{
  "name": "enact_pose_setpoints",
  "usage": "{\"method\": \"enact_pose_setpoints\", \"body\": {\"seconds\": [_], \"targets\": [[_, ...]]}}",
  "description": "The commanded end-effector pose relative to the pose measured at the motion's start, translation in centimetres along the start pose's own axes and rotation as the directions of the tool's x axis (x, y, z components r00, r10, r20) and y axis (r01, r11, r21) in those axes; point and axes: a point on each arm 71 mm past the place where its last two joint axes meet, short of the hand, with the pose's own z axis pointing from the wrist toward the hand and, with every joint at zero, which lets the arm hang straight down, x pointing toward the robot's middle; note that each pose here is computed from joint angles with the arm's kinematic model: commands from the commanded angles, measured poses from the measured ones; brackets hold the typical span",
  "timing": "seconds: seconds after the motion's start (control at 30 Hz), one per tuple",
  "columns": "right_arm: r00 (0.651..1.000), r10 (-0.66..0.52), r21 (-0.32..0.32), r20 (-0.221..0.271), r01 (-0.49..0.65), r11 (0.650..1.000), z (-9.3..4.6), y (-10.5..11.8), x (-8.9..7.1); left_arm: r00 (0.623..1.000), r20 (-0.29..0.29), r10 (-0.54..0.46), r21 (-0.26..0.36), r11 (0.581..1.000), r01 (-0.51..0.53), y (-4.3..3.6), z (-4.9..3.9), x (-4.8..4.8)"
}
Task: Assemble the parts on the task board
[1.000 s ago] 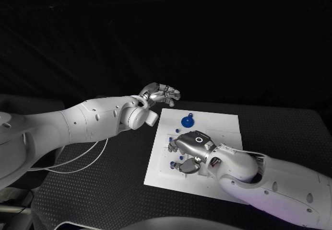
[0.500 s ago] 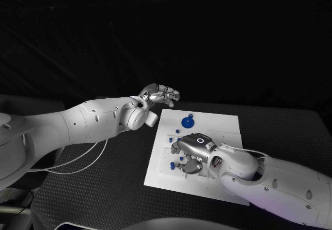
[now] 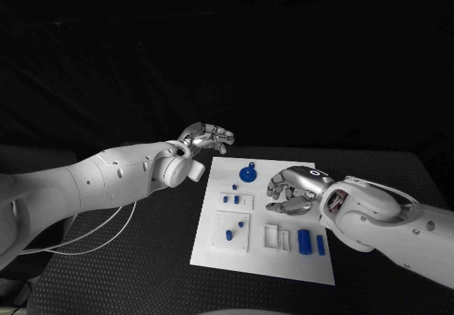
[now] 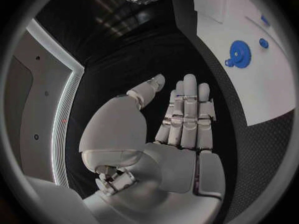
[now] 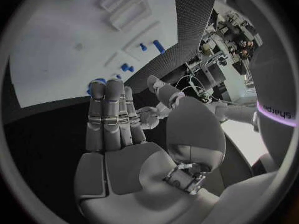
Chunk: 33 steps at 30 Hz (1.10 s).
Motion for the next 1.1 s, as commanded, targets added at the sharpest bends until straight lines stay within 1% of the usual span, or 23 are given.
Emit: {"method": "enact_pose_setpoints", "body": {"seconds": [0.03, 0.1, 0.17, 0.2, 0.23, 0.27, 0.3, 0.33, 0.43, 0.6, 0.73, 0.83, 0.97, 1.1], "targets": [[0.982, 0.156, 0.107, -0.103, -0.145, 0.984, -0.8, -1.6, -0.4, 1.000, -0.007, -0.008, 0.011, 1.000, 0.008, -0.16, 0.13, 0.05], [0.977, 0.182, 0.148, -0.113, -0.164, 0.975, -1.3, -2.7, -1.1, 1.000, -0.005, -0.011, 0.009, 1.000, 0.011, -0.10, 0.18, 0.01], [0.964, 0.228, 0.205, -0.137, -0.198, 0.959, -2.1, -3.9, -1.3, 1.000, -0.006, -0.013, 0.009, 1.000, 0.013, -0.09, 0.27, 0.12], [0.959, 0.250, 0.233, -0.135, -0.215, 0.949, -2.5, -4.6, -1.4, 1.000, -0.006, -0.013, 0.009, 1.000, 0.013, -0.07, 0.28, 0.13], [0.956, 0.260, 0.253, -0.137, -0.220, 0.942, -2.8, -5.0, -1.5, 1.000, -0.006, -0.014, 0.008, 1.000, 0.014, -0.06, 0.28, 0.13], [0.950, 0.276, 0.295, -0.145, -0.225, 0.929, -3.4, -5.8, -1.4, 1.000, -0.007, -0.013, 0.007, 1.000, 0.013, -0.02, 0.29, 0.11], [0.949, 0.281, 0.305, -0.144, -0.228, 0.925, -3.5, -6.0, -1.4, 1.000, -0.006, -0.013, 0.007, 1.000, 0.013, -0.01, 0.30, 0.10], [0.940, 0.301, 0.343, -0.158, -0.234, 0.910, -4.0, -6.5, -1.3, 1.000, -0.004, -0.013, 0.006, 1.000, 0.013, 0.05, 0.29, 0.04], [0.927, 0.334, 0.405, -0.168, -0.244, 0.881, -4.8, -7.2, -1.0, 1.000, -0.003, -0.015, 0.004, 1.000, 0.015, 0.15, 0.25, -0.01], [0.890, 0.372, 0.496, -0.263, -0.205, 0.843, -6.0, -7.4, 0.3, 1.000, -0.001, -0.016, 0.000, 1.000, 0.016, 0.37, 0.21, -0.07], [0.868, 0.389, 0.545, -0.309, -0.173, 0.820, -6.6, -7.4, 1.4, 1.000, -0.002, -0.017, -0.003, 1.000, 0.017, 0.50, 0.17, -0.02], [0.857, 0.391, 0.566, -0.336, -0.148, 0.811, -6.8, -7.2, 2.0, 1.000, -0.005, -0.018, -0.004, 1.000, 0.018, 0.55, 0.13, 0.06], [0.852, 0.394, 0.596, -0.345, -0.126, 0.793, -7.0, -7.4, 3.1, 1.000, -0.007, -0.020, -0.004, 1.000, 0.020, 0.62, 0.11, 0.18], [0.859, 0.388, 0.606, -0.333, -0.121, 0.787, -6.6, -7.5, 3.8, 1.000, -0.010, -0.022, -0.004, 1.000, 0.022, 0.61, 0.03, 0.24]]}}
